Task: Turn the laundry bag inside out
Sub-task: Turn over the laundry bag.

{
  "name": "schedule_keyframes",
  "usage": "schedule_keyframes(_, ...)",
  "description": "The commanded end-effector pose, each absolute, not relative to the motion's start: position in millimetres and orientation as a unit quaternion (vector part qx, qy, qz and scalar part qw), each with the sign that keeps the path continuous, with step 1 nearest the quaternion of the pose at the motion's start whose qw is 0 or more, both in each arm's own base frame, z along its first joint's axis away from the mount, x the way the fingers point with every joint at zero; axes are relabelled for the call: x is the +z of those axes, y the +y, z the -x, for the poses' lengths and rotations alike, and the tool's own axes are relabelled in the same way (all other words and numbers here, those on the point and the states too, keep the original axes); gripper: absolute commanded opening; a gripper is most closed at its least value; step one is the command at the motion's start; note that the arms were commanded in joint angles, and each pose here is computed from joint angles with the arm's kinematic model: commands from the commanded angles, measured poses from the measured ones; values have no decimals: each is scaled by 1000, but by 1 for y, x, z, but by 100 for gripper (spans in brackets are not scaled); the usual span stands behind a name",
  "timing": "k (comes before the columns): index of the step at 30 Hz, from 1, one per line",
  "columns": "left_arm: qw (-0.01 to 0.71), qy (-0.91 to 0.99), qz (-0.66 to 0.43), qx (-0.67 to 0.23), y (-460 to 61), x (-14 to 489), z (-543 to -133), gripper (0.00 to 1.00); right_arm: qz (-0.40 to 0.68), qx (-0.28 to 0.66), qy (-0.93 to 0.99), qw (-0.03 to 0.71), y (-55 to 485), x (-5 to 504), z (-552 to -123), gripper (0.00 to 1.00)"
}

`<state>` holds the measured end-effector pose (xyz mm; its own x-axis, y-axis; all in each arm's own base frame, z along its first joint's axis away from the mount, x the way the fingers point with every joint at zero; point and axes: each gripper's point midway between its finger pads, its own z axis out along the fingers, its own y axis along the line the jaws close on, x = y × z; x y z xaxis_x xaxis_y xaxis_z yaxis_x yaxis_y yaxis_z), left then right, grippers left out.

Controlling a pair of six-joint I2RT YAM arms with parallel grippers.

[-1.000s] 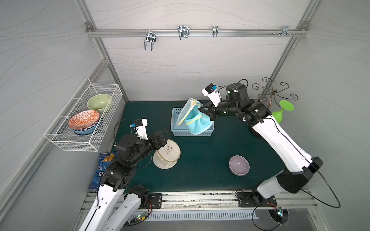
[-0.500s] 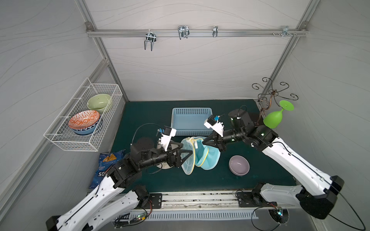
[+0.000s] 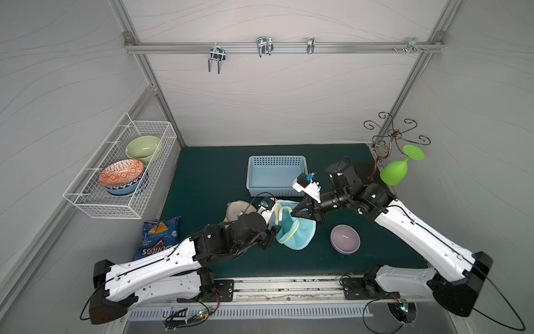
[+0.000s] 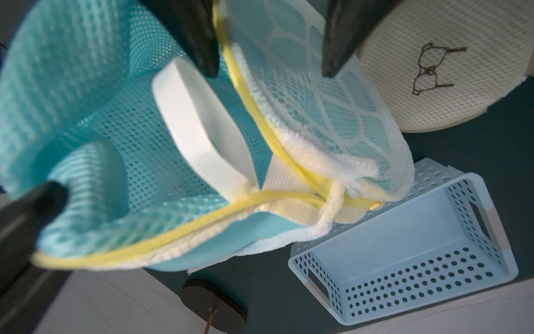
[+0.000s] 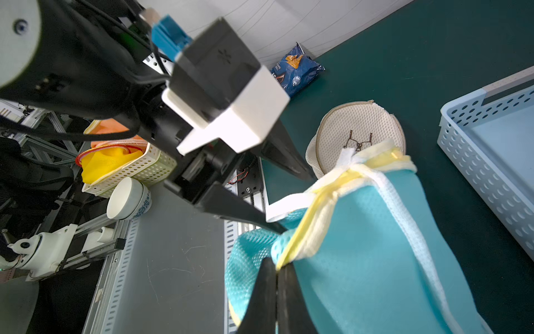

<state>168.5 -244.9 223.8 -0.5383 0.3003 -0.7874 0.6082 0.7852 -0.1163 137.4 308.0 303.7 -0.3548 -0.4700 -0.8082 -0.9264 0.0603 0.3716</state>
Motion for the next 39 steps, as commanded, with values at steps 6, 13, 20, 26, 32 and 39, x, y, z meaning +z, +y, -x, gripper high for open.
schedule_keyframes(6,421,848,-228,-227,-242,268,-169,0,480,439,713,262,313,280,-169,0)
schedule_keyframes(13,352,875,-215,-255,-245,266,-150,0,422,383,777,266,314,241,-204,6)
schedule_keyframes(20,330,895,-176,-241,-246,247,-155,0,335,268,853,297,313,176,-228,79)
schedule_keyframes(26,327,903,-135,-246,-243,242,-158,0,264,244,876,321,308,133,-238,99)
schedule_keyframes(32,324,902,-111,-264,-247,243,-159,0,217,258,868,365,315,115,-240,99)
schedule_keyframes(39,323,904,-96,-263,-249,243,-162,0,173,312,821,446,308,124,-235,99)
